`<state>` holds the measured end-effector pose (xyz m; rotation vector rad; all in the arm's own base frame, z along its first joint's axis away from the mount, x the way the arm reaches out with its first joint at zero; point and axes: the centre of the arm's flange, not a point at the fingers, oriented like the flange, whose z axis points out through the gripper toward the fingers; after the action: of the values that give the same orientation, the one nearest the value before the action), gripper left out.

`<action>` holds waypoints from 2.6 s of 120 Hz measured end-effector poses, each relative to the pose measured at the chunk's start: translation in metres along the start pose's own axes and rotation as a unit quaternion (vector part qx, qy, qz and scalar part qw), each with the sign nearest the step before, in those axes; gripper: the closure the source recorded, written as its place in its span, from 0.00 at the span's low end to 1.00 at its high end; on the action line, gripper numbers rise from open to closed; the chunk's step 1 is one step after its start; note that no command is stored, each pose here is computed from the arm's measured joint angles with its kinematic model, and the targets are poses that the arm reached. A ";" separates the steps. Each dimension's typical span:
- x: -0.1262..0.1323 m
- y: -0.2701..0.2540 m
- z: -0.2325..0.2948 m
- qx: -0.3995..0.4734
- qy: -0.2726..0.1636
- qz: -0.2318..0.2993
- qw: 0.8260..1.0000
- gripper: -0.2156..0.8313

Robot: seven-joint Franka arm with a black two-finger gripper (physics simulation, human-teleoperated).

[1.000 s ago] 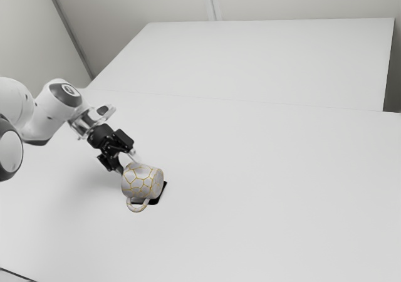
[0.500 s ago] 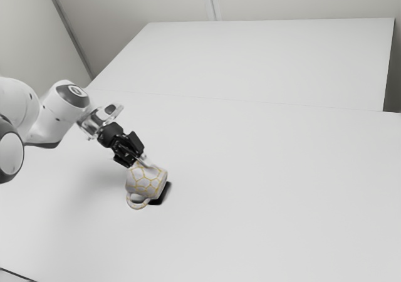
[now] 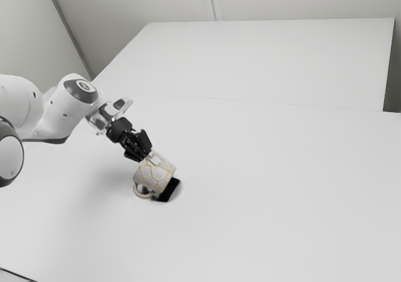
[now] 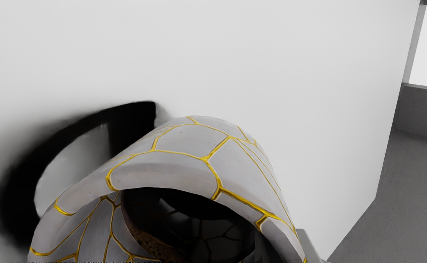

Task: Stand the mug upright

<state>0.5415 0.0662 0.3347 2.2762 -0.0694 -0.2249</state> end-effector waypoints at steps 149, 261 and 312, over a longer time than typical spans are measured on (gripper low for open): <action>-0.021 0.110 0.085 0.501 -0.085 0.139 0.850 0.95; 0.006 0.110 0.098 0.487 -0.002 0.057 0.872 0.48; 0.060 0.218 -0.052 0.461 0.103 0.045 0.880 0.29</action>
<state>0.6153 -0.0457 0.5237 3.2240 -0.2069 0.1494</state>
